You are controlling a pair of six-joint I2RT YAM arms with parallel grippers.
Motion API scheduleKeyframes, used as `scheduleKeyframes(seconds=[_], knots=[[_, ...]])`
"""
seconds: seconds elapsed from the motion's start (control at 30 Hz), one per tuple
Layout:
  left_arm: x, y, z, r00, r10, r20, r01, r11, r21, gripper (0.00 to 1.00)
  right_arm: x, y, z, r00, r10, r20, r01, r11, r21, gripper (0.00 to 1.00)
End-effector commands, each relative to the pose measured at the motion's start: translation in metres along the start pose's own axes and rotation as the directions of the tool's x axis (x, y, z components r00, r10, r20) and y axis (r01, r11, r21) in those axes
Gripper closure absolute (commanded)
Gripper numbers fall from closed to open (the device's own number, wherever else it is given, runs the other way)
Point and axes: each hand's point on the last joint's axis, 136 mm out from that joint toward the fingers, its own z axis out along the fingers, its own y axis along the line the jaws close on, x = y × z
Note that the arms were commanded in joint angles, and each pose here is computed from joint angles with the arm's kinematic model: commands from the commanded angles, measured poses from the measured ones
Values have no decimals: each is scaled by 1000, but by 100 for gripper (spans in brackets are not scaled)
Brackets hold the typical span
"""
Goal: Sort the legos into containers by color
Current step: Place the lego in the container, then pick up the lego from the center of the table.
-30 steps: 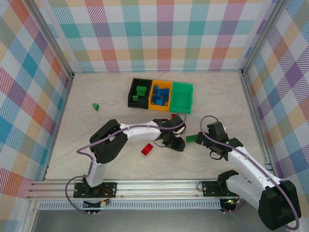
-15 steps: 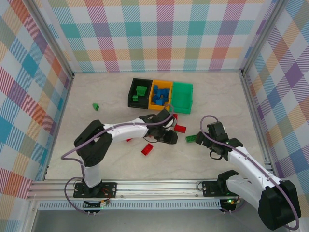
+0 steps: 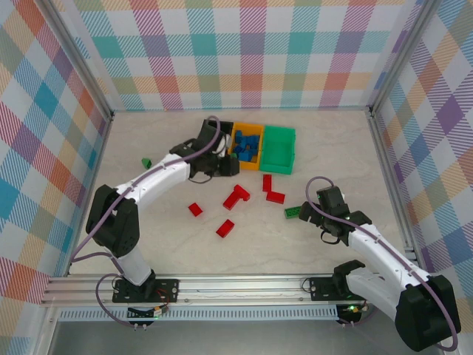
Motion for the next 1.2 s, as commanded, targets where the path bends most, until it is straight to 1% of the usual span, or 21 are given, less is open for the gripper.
scheduleKeyframes(seconds=[0.0, 0.13, 0.27, 0.3, 0.33, 0.37, 0.4, 0.47, 0.53, 0.6, 0.7, 0.9, 1.03, 1.17], knots=[[-19, 15, 0, 999, -30, -12, 31, 999, 17, 63, -12, 8, -5, 1000, 0, 31, 1, 1000, -28, 8], [-47, 41, 10, 995, -95, -29, 96, 995, 18, 62, -12, 9, -5, 1000, -2, 28, 3, 1000, -30, 7], [-76, 61, 19, 993, -117, -19, 117, 993, 13, 59, -11, 9, -5, 1000, -2, 26, 3, 999, -32, 8], [-81, 65, 22, 993, -120, -17, 120, 993, 12, 57, -12, 9, -5, 1000, -2, 27, 3, 999, -32, 7], [-87, 71, 24, 992, -125, -14, 125, 992, -1, 50, -11, 9, -5, 1000, -2, 27, 3, 1000, -31, 8], [-92, 78, 26, 990, -137, -16, 137, 990, -21, 38, -12, 9, -5, 1000, -3, 29, 4, 999, -32, 7], [-95, 82, 27, 989, -145, -15, 144, 989, -36, 31, -12, 8, -5, 1000, -2, 29, 3, 1000, -31, 7], [-99, 83, 25, 989, -146, -8, 146, 988, -43, 28, -12, 8, -6, 999, -2, 32, 3, 1000, -31, 7], [-99, 78, 21, 990, -143, 15, 144, 989, -22, 26, -12, 7, -7, 999, 3, 36, -2, 1000, -31, 7], [-95, 74, 16, 989, -144, 36, 145, 989, -7, 26, -12, 7, -7, 999, 6, 43, -4, 1000, -31, 7], [-82, 58, 6, 992, -114, 53, 113, 993, 15, 27, -12, 6, -7, 999, 7, 45, -6, 999, -31, 7], [-39, 11, -2, 1000, 17, 22, -19, 997, 72, 28, -12, 7, -6, 999, 3, 35, -2, 1000, -30, 7], [-12, -26, -3, 995, 99, 29, -103, 983, 154, 29, -13, 7, -6, 999, 3, 35, -2, 1000, -26, 7], [19, -58, 11, 984, 176, 26, -177, 963, 204, 29, -13, 5, -7, 999, 13, 46, -12, 1000, -21, 7]])
